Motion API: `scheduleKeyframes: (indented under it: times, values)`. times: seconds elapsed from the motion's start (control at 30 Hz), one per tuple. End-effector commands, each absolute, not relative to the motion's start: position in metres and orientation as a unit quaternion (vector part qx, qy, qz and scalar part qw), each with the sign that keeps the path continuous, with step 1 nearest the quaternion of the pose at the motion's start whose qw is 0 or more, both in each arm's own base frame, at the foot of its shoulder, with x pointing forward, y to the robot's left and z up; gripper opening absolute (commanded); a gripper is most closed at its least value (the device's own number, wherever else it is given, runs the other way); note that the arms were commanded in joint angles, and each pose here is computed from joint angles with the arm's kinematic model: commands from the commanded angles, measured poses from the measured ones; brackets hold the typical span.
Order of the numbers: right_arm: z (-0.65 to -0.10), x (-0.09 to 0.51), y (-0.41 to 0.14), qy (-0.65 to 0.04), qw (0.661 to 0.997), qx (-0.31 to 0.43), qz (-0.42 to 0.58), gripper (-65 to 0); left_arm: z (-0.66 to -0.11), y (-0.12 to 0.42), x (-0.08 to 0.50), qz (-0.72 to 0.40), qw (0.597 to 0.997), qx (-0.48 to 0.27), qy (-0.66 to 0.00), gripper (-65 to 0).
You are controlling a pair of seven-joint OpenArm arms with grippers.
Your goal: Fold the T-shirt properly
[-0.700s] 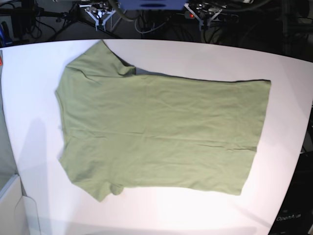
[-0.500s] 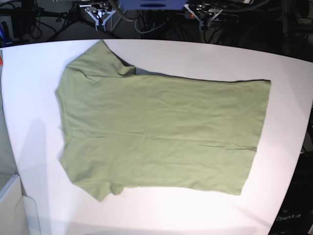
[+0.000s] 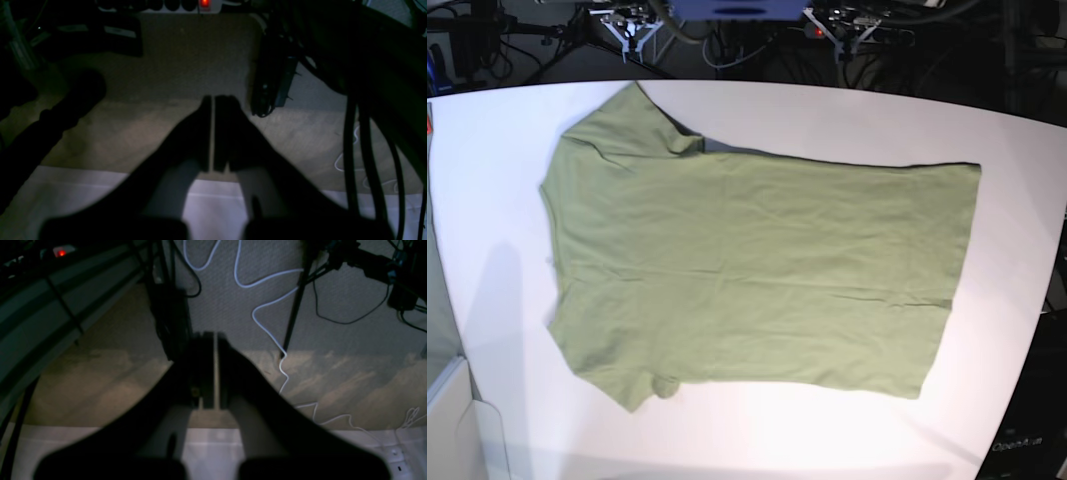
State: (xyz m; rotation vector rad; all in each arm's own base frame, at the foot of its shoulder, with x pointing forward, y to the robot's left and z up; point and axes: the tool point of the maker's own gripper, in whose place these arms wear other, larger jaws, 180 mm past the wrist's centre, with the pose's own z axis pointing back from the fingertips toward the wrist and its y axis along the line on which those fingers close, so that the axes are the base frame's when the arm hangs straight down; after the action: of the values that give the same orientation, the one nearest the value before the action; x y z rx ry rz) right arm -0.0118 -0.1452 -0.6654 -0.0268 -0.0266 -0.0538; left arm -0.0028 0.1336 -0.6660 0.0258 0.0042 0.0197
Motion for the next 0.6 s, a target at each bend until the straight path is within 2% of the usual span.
scheduleKeyframes:
  times: [0.0, 0.4, 0.57]
  values:
    - [-0.665, -0.012, -0.147, -0.016, 0.999, -0.015, -0.028, -65.0, -0.666, 0.135, -0.002, 0.010, 1.000, 0.015, 0.001, -63.5]
    - [-0.665, -0.015, -0.147, -0.018, 0.999, -0.016, -0.030, -65.0, -0.666, 0.136, -0.001, 0.009, 1.000, 0.014, -0.002, -63.5]
    - [-0.663, -0.019, -0.149, -0.059, 0.998, -0.019, -0.028, -65.0, -0.665, 0.146, 0.009, 0.009, 0.999, 0.022, -0.028, -63.4]
